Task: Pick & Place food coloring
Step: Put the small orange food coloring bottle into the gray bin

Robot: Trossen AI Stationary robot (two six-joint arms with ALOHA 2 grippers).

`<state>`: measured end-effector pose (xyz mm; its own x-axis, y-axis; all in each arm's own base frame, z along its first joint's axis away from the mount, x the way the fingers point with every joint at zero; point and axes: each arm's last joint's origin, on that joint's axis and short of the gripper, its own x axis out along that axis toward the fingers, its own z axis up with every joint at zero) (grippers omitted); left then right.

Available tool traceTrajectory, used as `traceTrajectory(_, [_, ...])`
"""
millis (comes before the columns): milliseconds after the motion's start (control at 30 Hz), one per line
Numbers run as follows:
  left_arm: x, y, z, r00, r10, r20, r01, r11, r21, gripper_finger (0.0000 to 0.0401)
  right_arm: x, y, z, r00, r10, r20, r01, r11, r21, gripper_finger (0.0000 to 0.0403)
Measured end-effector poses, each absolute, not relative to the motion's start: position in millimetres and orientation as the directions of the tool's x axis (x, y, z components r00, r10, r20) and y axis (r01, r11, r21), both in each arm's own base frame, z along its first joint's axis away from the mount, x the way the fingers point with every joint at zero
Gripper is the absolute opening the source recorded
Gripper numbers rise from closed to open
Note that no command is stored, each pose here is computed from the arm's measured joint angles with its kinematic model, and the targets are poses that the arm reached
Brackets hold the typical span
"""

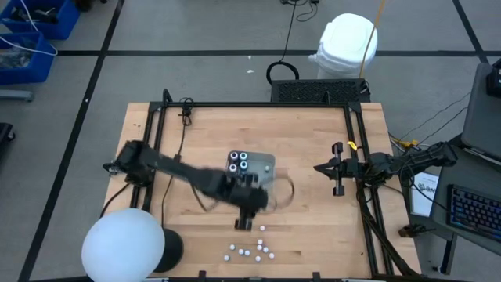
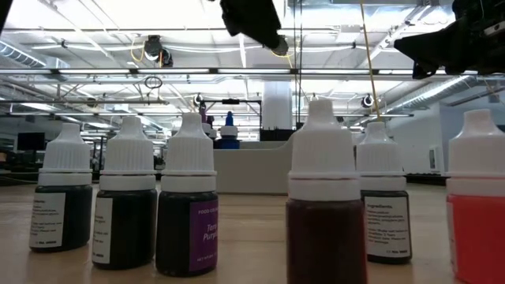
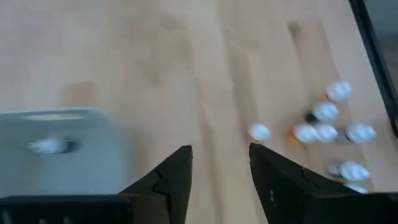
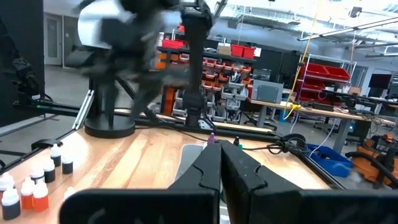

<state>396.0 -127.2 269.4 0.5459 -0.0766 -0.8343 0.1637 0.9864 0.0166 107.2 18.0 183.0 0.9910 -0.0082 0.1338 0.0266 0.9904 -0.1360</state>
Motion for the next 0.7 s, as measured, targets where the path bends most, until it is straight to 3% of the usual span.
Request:
traceTrajectory(300, [407.7, -168.4, 198.5, 0.428, -0.047, -0.903, 0.285, 0.955, 0.085, 0.0201, 106.9, 18.0, 184.9, 0.988, -0.008, 0.153, 0.025, 0.994, -0.109, 0.0000])
traceTrajectory(700, [431.2, -159.2, 166.4, 0.429, -0.154, -0.890, 0.316, 0.949, -0.012, 0.0230, 107.9, 18.2, 183.9, 0.990, -0.009, 0.141, 0.026, 0.993, -0.115, 0.0000])
